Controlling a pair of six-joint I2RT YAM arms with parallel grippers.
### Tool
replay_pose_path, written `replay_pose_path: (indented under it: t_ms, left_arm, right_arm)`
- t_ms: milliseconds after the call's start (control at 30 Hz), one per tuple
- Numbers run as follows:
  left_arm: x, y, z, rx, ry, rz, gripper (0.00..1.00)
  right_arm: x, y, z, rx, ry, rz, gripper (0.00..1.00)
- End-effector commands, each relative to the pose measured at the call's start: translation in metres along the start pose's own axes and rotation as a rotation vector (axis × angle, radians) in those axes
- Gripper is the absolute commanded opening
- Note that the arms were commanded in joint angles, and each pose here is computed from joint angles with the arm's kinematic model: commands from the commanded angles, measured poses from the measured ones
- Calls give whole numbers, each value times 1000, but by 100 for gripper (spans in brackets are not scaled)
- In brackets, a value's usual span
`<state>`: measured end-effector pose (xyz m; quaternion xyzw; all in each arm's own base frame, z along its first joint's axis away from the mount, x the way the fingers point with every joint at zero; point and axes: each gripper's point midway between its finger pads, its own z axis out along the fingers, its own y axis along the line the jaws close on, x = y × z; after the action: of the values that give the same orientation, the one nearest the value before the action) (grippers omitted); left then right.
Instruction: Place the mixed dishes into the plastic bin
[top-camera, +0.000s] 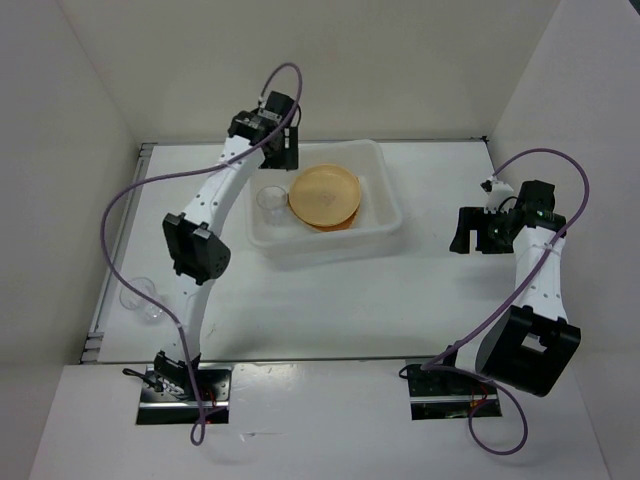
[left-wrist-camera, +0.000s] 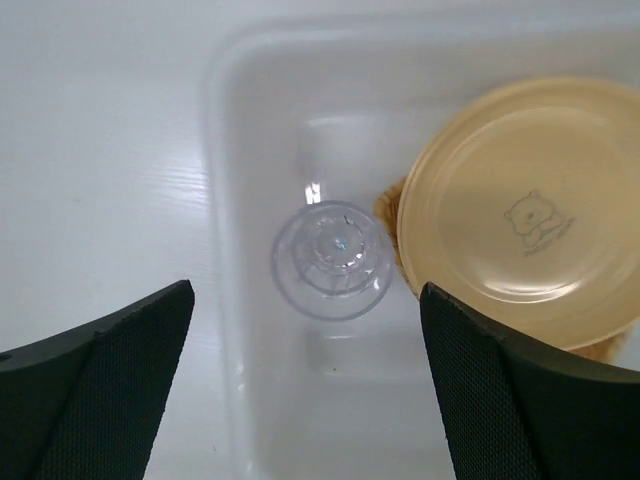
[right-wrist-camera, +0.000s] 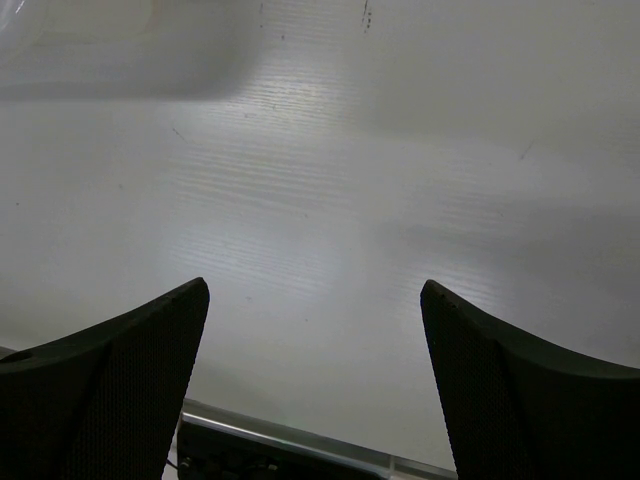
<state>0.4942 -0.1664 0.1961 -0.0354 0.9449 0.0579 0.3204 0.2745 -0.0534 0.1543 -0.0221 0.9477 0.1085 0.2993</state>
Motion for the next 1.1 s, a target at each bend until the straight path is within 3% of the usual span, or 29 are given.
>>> replay_pose_path:
  t_ms: [0, 133, 167, 233, 267, 300, 400, 533, 767, 1067]
  left_arm:
    - [-68, 75, -141, -99, -339, -234, 100]
    - [-29, 157, -125, -314, -266, -367, 100]
    - [5, 180, -113, -347, -174, -368, 100]
    - [33, 195, -107, -326, -133, -395, 100]
    - [43, 201, -132, -246, -174, -437, 100]
    - [83, 215, -114, -263, -98, -446, 100]
    - [100, 230, -144, -173, -220, -521, 100]
    - [143, 229, -128, -201, -123, -496, 100]
    - [194, 256, -124, -386, -12, -632, 100]
    - [208, 273, -97, -497, 104, -655, 100]
  right_arm:
    - [-3, -4, 2, 4, -18, -9, 91]
    - [-3, -4, 2, 4, -18, -9, 91]
    - [-3, -4, 2, 4, -18, -9, 91]
    - [-6, -4, 0, 10, -33, -17, 91]
    - [-6, -4, 0, 10, -33, -17, 91]
    - [-6, -4, 0, 10, -33, -17, 91]
    - [-7, -3, -2, 13, -41, -21, 91]
    - [-6, -3, 2, -3, -29, -14, 91]
    - [-3, -2, 12, -42, -6, -14, 91]
    - [-3, 0, 12, -50, -9, -14, 91]
